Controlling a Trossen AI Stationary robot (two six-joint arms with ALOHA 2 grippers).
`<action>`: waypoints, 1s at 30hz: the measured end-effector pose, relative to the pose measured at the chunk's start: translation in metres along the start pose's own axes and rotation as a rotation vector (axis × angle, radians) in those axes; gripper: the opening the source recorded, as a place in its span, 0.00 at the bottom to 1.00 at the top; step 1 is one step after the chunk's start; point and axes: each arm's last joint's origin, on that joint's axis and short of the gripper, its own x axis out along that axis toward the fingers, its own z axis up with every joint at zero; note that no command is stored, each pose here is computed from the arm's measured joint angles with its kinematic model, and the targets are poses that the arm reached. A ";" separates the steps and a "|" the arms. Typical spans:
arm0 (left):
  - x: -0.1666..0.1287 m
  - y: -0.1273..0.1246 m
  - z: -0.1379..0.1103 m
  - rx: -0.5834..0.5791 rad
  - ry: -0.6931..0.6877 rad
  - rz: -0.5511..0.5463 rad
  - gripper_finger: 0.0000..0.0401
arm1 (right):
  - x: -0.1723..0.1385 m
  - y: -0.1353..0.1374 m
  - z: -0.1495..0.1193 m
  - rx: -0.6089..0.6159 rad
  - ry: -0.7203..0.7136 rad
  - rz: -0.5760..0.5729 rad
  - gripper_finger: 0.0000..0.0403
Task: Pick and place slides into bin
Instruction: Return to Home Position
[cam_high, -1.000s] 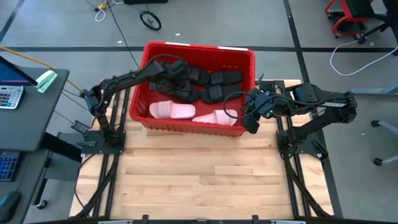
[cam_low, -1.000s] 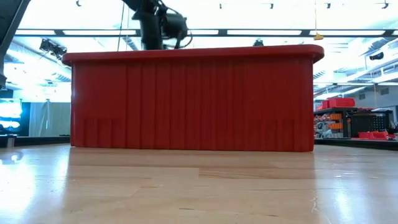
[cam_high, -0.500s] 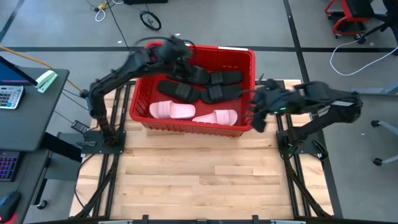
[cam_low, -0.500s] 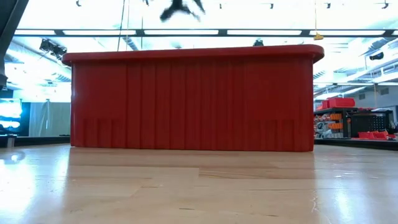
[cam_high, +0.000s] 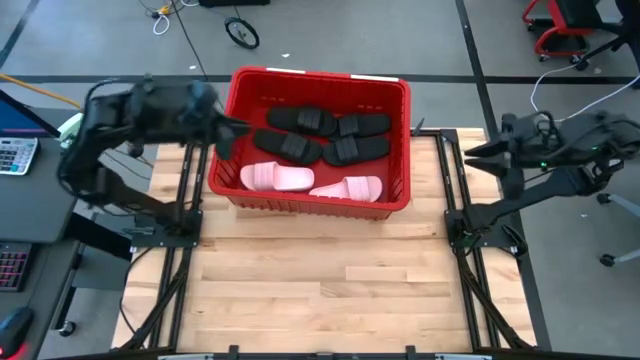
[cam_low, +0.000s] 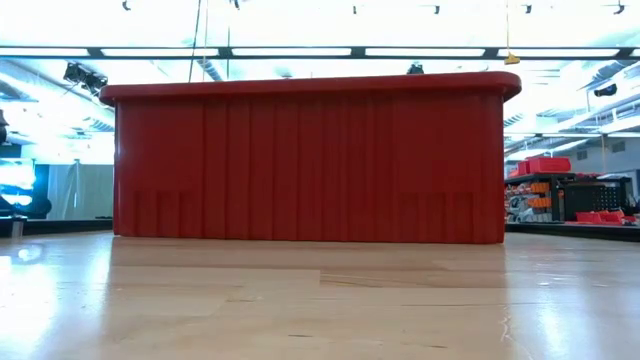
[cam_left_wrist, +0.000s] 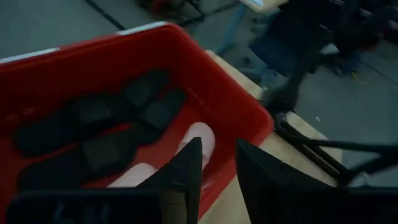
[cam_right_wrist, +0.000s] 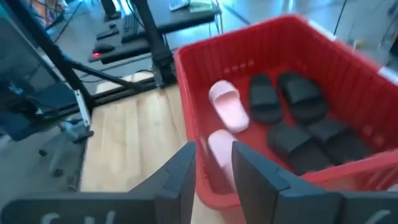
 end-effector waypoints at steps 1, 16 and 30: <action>-0.007 0.002 -0.005 -0.010 -0.017 0.024 0.25 | -0.003 -0.003 -0.003 -0.016 -0.017 -0.003 0.27; 0.011 0.038 -0.136 0.039 -0.363 -0.413 0.25 | 0.046 -0.010 -0.092 -0.107 -0.332 0.392 0.27; 0.042 0.077 -0.217 -0.050 -0.576 -0.558 0.25 | 0.119 -0.010 -0.170 0.017 -0.469 0.589 0.27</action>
